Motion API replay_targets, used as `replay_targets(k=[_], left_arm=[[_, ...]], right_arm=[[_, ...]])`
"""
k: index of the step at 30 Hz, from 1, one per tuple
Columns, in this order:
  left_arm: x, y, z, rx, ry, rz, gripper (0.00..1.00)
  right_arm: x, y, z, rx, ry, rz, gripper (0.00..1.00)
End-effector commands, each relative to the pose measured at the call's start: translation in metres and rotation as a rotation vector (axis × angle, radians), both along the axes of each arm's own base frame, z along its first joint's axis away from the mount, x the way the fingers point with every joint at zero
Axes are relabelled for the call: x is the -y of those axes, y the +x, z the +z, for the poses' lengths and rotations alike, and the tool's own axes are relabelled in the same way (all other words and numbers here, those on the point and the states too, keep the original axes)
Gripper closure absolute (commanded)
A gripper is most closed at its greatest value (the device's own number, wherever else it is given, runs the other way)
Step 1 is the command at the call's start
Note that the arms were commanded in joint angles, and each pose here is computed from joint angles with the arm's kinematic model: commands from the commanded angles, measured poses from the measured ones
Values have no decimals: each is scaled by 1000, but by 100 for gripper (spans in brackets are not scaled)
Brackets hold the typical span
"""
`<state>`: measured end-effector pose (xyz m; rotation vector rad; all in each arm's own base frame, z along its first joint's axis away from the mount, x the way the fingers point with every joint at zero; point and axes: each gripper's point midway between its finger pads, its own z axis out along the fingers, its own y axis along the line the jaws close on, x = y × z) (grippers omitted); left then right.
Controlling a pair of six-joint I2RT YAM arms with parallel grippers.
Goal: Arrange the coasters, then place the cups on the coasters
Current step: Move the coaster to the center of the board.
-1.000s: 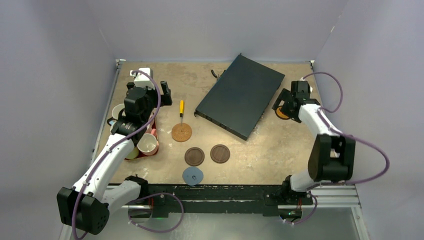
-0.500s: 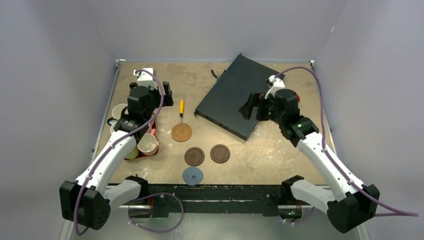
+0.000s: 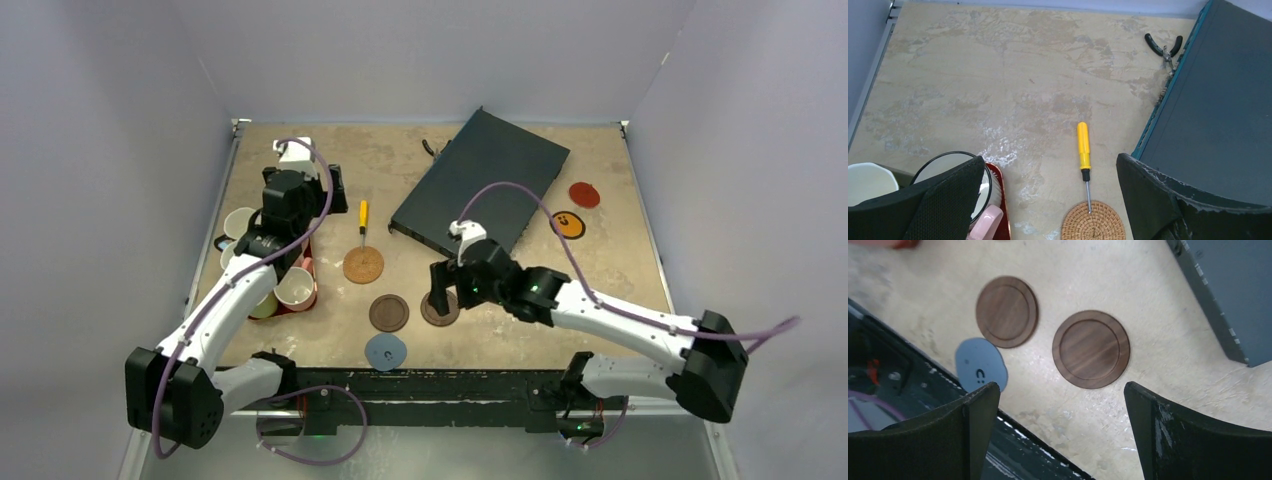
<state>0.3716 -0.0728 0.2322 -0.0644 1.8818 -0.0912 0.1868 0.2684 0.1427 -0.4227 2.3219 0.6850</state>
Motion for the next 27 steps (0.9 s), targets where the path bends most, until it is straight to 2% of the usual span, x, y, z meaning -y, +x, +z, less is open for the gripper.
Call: replay_targets(k=[1, 6, 14, 23, 27], left_arm=[[-2, 4, 1, 4, 14, 22, 1], [-1, 6, -3, -8, 21, 18, 1], [-4, 7, -3, -12, 40, 28, 1], [0, 7, -2, -12, 24, 10, 1], [-1, 6, -2, -11, 27, 15, 1]], right_arm=[[-5, 0, -30, 9, -122, -65, 2], [-39, 3, -42, 33, -150, -21, 2], [-42, 17, -87, -10, -363, -34, 2], [-56, 38, -80, 41, -357, -9, 2], [-52, 52, -86, 19, -342, 3, 2]])
